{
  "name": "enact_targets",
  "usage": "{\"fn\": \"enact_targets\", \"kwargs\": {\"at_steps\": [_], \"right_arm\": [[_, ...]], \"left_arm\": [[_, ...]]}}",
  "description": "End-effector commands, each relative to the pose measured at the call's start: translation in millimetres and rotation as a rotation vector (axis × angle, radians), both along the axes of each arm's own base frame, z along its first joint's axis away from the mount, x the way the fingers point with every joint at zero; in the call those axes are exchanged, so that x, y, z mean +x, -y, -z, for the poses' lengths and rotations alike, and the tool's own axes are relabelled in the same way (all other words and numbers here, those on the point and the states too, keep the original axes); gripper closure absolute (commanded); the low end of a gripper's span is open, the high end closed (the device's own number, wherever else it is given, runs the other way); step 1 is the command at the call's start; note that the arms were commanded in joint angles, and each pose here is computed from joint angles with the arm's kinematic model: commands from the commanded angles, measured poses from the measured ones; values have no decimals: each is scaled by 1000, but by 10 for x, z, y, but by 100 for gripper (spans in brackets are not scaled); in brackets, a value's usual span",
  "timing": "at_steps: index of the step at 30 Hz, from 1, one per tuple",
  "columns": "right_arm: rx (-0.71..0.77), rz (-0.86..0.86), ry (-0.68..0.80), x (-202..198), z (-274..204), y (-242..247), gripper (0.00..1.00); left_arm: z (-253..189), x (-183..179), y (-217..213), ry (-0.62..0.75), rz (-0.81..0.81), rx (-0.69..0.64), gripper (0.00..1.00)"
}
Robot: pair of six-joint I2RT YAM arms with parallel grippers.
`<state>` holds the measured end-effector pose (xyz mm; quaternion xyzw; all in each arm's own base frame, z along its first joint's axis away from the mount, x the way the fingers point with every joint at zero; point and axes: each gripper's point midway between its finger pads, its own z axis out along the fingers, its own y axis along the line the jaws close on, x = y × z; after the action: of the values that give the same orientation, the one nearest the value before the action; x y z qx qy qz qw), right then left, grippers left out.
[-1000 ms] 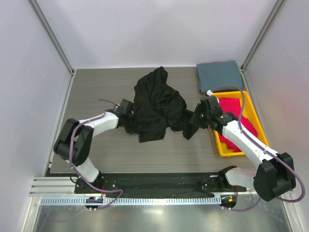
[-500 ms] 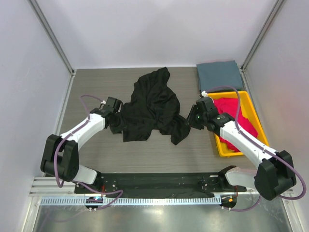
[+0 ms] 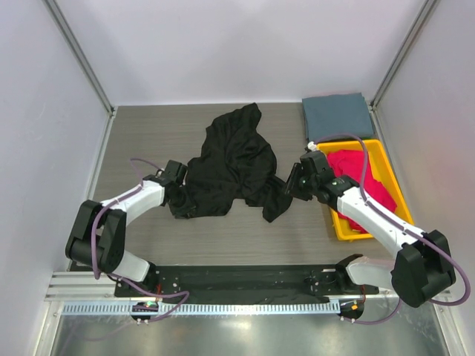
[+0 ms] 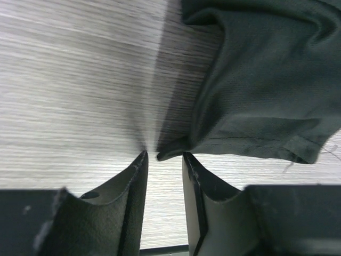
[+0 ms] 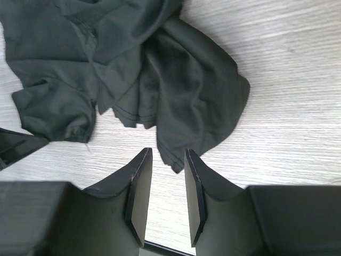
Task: Fold and stack the t-shirts
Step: Flatten the tshirt out
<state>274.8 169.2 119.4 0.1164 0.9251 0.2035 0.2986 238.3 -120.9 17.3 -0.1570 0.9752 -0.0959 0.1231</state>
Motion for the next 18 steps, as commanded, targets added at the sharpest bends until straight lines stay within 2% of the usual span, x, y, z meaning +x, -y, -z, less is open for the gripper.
{"fn": "enact_targets", "kwargs": {"at_steps": [1, 2, 5, 6, 7, 10, 13, 18], "right_arm": [[-29, 0, 44, 33, -22, 29, 64], [-49, 3, 40, 37, 3, 46, 63], [-142, -33, 14, 7, 177, 16, 60], [-174, -69, 9, -25, 237, -91, 59], [-190, -91, 5, -35, 275, -154, 58], [-210, -184, 24, -40, 306, -476, 55], [-209, -197, 62, 106, 271, -693, 53], [-238, -187, 143, 447, 186, -1017, 51]], "left_arm": [[81, 26, 108, -6, -2, -51, 68], [98, 22, 119, -8, -1, -56, 69], [86, 48, 122, 5, -2, -59, 85], [62, 80, 108, 18, 1, -49, 95], [37, 97, 102, 24, 6, -41, 100], [-130, 182, 50, 56, 26, -2, 100], [-232, 177, -5, 76, 31, 22, 100], [-283, 118, 186, 96, 38, -108, 100]]}}
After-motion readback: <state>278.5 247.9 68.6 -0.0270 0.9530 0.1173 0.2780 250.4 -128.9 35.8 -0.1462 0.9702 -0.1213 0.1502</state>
